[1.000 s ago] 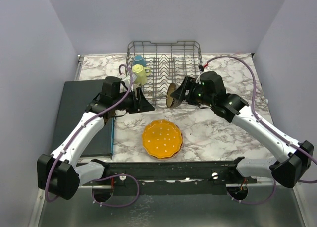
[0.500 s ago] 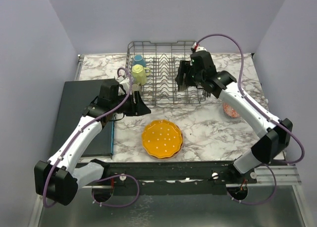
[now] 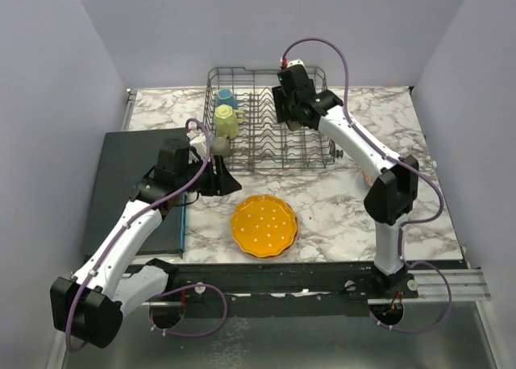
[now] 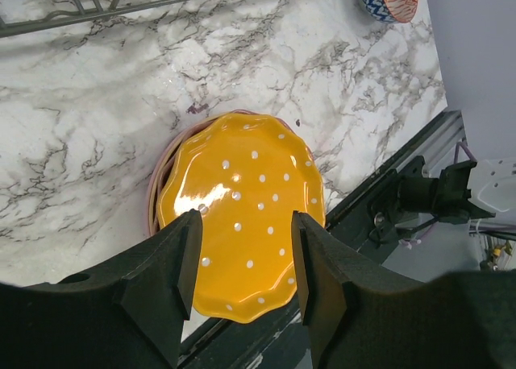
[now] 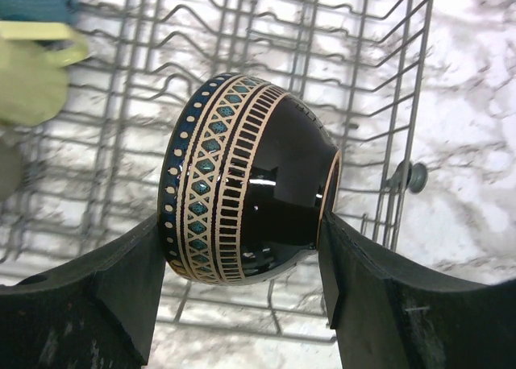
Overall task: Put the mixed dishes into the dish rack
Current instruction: Turn the bowl upside down on the dish rack.
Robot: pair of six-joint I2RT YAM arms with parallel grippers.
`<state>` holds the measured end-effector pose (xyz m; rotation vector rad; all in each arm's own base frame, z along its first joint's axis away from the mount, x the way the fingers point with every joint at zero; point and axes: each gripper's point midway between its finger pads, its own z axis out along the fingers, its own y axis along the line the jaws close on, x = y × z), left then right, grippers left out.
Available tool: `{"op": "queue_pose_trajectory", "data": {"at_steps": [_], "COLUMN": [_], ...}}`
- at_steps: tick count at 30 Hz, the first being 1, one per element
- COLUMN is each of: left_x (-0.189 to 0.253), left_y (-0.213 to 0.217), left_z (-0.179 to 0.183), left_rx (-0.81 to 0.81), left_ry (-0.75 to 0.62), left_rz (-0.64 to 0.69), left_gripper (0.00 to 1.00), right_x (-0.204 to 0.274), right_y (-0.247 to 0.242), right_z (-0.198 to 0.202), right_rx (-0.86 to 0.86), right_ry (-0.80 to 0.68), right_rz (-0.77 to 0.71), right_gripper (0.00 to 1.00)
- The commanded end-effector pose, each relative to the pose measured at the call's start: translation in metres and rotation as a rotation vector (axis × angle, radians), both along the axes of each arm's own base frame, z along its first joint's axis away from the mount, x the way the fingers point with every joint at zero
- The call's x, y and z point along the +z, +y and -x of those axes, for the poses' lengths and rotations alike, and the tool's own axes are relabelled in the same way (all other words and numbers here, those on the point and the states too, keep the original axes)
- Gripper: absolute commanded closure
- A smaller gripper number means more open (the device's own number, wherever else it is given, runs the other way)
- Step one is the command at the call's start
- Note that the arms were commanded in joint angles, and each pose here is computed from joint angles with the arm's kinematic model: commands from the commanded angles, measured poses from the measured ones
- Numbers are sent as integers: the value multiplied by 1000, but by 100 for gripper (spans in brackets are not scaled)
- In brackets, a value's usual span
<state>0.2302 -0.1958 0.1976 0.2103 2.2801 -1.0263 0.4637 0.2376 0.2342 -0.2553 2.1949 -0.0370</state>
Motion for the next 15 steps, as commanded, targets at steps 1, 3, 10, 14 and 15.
{"op": "queue_pose_trajectory", "data": {"at_steps": [1, 3, 10, 14, 15], "left_x": [5, 6, 8, 7, 6], "left_y": [7, 9, 9, 9, 9], "left_z": [-2, -1, 2, 2, 2], "left_rx": [31, 37, 42, 39, 37], "left_ry": [-56, -64, -87, -80, -80], "left_rz": [-28, -31, -46, -48, -49], "left_gripper": [46, 46, 46, 46, 46], "right_x": [3, -5, -26, -36, -39], "right_y": [-23, -30, -40, -45, -45], "right_z": [-30, -40, -73, -88, -91], "right_rx": [-83, -112, -137, -141, -139], "right_ry": [-61, -74, -107, -124, -130], "right_rz": [184, 251, 420, 497, 508], "right_gripper": [87, 87, 89, 90, 90]}}
